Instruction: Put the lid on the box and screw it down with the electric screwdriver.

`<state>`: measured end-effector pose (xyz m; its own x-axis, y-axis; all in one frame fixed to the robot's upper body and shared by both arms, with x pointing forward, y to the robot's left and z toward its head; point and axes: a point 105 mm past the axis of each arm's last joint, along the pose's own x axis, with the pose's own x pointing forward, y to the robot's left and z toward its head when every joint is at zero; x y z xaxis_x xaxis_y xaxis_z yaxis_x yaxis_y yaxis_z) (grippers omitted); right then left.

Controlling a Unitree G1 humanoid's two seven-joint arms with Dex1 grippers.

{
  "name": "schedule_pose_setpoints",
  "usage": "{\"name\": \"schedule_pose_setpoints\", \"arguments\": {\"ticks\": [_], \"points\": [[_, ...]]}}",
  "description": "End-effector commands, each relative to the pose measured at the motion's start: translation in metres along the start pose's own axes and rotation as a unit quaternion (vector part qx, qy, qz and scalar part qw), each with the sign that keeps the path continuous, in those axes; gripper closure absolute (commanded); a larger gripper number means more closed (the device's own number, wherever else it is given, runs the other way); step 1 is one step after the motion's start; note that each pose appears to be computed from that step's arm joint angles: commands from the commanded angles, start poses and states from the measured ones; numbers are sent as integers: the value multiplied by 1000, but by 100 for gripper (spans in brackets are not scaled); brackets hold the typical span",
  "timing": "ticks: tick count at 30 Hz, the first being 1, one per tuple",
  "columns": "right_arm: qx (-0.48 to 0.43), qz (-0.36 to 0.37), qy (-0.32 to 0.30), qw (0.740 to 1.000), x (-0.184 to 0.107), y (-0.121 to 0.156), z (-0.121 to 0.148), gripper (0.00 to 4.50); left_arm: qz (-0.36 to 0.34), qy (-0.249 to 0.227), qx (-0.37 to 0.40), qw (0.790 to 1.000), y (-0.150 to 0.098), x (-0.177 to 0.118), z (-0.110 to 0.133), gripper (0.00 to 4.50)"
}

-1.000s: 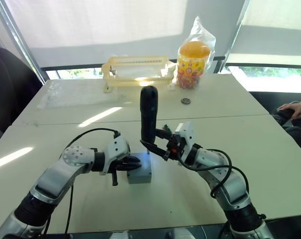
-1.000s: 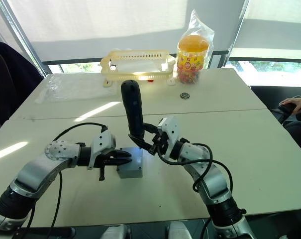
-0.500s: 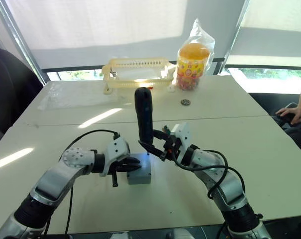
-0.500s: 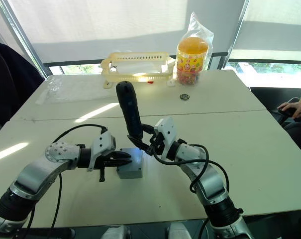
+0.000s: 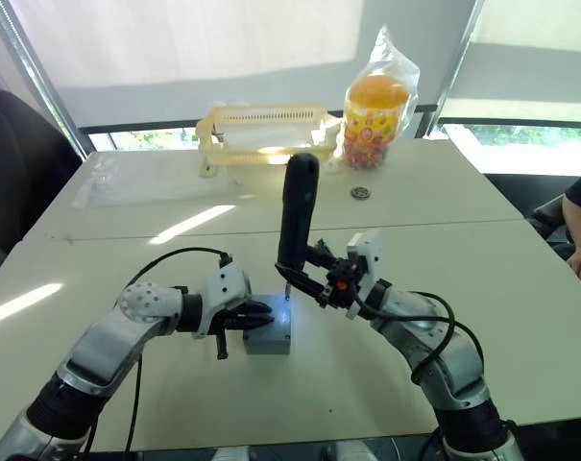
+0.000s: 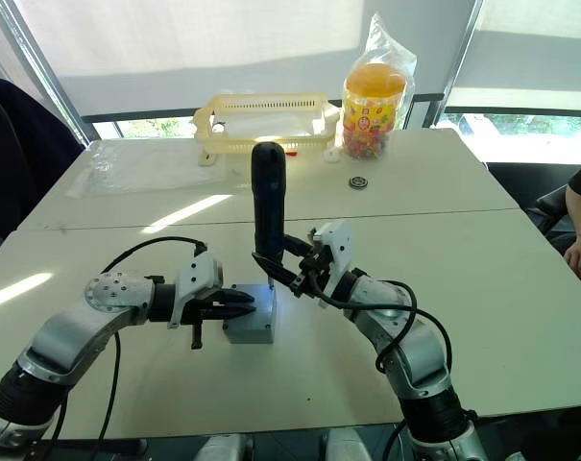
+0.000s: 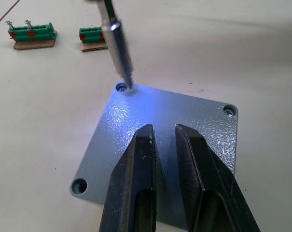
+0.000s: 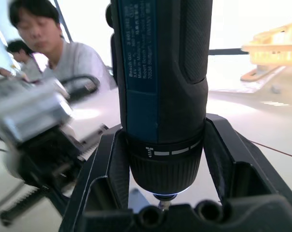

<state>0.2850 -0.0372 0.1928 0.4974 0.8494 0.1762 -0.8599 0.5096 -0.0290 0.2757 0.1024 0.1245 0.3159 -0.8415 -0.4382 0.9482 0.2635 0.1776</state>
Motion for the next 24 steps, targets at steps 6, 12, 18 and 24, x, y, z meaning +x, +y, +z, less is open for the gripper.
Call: {"name": "schedule_pose_setpoints", "arguments": {"ticks": [6,12,18,24], "points": [[13,50,-76,996,-2,20,69,271,-10,37,-32,999,-3,7,-22,383],[55,11,-13,998,-11,-6,54,271,6,12,-31,999,0,2,-11,383],[113,-3,43,993,-26,-33,61,271,21,-14,-40,999,1,0,-3,383],[205,-30,187,960,-62,-61,58,271,39,-55,-43,997,6,-20,23,383]]}}
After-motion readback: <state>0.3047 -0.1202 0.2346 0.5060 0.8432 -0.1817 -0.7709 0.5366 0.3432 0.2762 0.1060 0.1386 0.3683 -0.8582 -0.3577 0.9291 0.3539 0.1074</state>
